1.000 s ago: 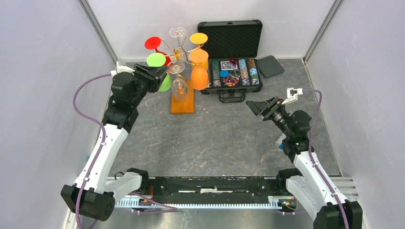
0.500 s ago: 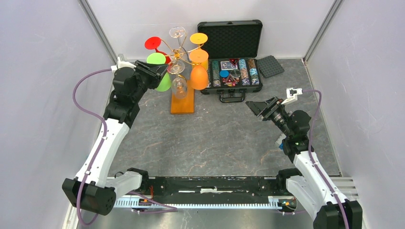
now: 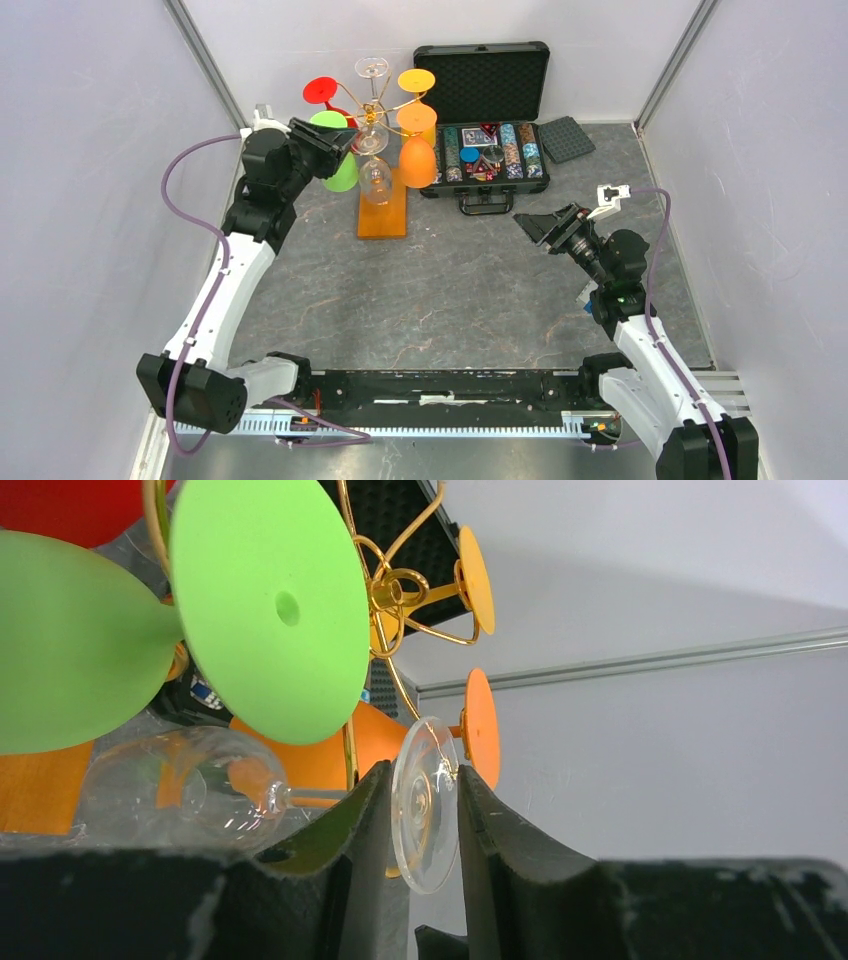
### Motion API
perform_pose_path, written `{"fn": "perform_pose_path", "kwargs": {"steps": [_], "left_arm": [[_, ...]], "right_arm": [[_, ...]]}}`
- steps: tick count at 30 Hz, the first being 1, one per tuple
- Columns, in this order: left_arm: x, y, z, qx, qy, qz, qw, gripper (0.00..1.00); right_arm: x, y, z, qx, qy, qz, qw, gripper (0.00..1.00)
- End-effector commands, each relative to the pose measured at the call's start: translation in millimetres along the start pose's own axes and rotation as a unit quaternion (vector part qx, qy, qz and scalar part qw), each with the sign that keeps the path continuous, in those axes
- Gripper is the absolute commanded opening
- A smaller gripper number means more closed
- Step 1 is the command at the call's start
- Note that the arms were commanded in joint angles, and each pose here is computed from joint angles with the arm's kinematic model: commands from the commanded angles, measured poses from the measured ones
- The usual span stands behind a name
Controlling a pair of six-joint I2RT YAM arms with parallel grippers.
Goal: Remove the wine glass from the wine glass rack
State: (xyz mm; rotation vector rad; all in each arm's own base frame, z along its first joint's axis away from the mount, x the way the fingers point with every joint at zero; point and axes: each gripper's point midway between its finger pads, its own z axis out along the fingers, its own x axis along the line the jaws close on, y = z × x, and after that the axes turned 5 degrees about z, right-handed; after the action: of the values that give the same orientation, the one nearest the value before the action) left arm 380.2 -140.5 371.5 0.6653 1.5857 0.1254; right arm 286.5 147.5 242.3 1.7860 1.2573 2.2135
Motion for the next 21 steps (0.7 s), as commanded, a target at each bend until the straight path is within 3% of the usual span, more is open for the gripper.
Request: {"fn": "perform_pose_path", "kwargs": {"steps": [1, 8, 12, 16, 21], "left_arm": [[-18.9, -9.7, 2.3, 0.042, -0.031, -0.015, 0.999, 0.34], [-20.2, -22.8, -3.5, 0.082, -0.037, 0.002, 0.996, 0.21], [-18.6, -22.2, -7.1, 0.079, -0.035, 0.008, 0.996, 0.15], [-18.5, -17.9, -8.5, 0.068, -0.033, 0.014, 0.997, 0.02], [-27.2, -10.9, -16.1, 0.054, -0.047, 0.008, 0.997, 0.02]], "right_arm": [[2.3, 3.8, 1.0, -0.009, 0.006, -0.014, 1.000, 0.73], [-0.2, 2.6, 0.8, -0.008, 0.002, -0.012, 1.000, 0.73], [-1.3, 1.6, 1.5, -0.006, 0.000, -0.009, 1.000, 0.73], [-0.6, 1.6, 1.6, -0.005, 0.001, -0.007, 1.000, 0.73], [0.2, 2.3, 2.0, -0.005, 0.001, -0.007, 1.000, 0.73]]}}
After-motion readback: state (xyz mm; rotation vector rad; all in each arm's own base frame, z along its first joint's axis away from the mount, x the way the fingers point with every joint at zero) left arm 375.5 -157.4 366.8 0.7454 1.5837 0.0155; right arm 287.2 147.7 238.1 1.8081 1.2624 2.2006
